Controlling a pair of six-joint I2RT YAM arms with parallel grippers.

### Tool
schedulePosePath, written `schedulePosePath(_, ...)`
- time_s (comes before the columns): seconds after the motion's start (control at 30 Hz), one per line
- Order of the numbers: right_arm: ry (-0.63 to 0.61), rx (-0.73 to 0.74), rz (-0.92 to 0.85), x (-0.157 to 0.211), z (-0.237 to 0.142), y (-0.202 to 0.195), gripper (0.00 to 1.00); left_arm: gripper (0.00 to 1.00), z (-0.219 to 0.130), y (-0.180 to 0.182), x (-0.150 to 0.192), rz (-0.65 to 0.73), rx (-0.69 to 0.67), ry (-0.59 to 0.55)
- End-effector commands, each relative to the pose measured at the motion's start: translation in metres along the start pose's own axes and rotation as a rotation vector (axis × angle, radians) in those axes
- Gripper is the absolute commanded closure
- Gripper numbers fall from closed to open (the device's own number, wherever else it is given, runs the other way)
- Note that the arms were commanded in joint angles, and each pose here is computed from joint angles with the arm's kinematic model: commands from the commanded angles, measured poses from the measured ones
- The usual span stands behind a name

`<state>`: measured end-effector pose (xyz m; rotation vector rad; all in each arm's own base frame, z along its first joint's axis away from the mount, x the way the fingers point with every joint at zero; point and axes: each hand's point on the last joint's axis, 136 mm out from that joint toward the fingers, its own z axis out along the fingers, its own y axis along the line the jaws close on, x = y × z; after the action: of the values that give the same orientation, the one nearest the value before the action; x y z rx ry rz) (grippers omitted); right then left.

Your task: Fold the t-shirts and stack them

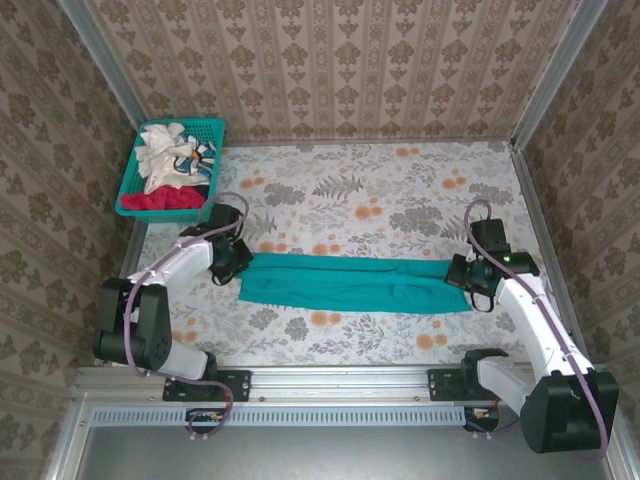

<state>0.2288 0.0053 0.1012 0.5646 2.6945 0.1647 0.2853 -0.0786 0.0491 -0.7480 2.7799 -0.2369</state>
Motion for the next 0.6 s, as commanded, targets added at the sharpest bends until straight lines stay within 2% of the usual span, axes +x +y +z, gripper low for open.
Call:
schedulePosePath(0.0,0.063,0.022,0.021,0.015,0.011,-0.005,1.0,1.0,0.007,0.009,0.007,-0.028,-0.021,0.023)
schedulePosePath(0.4,0.138,0.051,0.039,0.025,0.031,-0.009,1.0,1.0,0.027,0.026,0.025,-0.037,-0.075,0.077)
schedulePosePath(0.43,0.141,0.041,0.041,0.025,0.031,-0.008,0.97,1.0,0.029,0.026,0.025,-0.036,-0.074,0.081)
schedulePosePath(0.5,0.139,0.026,0.042,0.023,0.029,-0.004,0.81,0.91,0.03,0.025,0.025,-0.032,-0.08,0.084)
schedulePosePath(0.57,0.09,0.028,0.024,0.013,0.019,-0.003,0.6,0.69,0.025,0.023,0.022,-0.023,-0.081,0.065)
